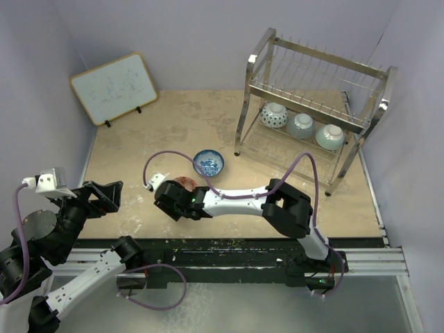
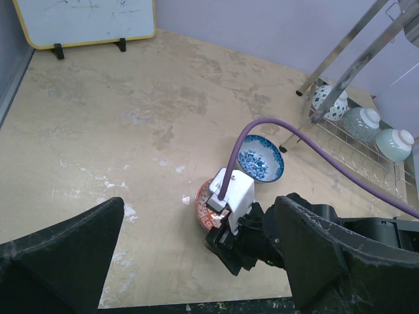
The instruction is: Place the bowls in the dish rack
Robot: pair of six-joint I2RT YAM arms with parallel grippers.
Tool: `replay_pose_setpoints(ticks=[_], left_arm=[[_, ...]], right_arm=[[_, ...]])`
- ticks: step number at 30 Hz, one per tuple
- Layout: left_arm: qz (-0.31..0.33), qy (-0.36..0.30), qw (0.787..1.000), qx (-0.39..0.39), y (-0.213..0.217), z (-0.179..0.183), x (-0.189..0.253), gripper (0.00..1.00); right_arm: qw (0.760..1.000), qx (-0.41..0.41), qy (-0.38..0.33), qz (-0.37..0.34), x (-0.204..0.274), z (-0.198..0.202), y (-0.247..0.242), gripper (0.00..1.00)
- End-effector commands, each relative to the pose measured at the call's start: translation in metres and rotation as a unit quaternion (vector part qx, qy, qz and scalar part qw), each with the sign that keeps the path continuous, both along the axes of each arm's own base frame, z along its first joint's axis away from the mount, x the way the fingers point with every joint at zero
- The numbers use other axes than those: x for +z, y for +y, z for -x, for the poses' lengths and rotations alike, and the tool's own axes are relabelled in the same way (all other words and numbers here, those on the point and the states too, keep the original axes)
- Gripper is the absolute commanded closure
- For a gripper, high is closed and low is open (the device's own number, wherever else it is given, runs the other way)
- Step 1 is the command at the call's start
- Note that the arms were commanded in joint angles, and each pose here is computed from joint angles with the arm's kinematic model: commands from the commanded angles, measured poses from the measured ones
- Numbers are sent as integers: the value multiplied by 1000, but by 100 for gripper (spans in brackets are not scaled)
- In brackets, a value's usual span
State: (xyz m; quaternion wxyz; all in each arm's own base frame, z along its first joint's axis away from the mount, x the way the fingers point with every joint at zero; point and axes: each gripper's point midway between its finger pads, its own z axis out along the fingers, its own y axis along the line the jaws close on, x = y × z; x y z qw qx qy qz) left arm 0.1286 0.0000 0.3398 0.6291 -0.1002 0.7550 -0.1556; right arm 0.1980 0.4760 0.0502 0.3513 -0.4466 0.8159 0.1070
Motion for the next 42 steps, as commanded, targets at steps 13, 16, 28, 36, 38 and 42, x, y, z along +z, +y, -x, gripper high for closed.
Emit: replay_pose_setpoints(ticks=[13,16,28,36,38,42], left_arm=[[10,-10,1000,5,4,2,4,1],[10,-9,1000,6,5,2,4,1],[11,-8,1000,7,4,2,4,1],[9,-8,1000,5,1,-1,5,1],[8,-7,1000,4,1,-1,5,1],[6,-8,1000,5,0,-2,5,1]], right_arm=[[1000,0,-31,-6,16,-12,7,86],[998,10,-17,-55,36,-3,15,100],[966,53,39,-248,143,33,19,100],[935,14,83,-345,171,-3,-32,100],[922,16,95,-375,181,-9,-44,100],[906,4,112,-408,184,-18,-73,100]])
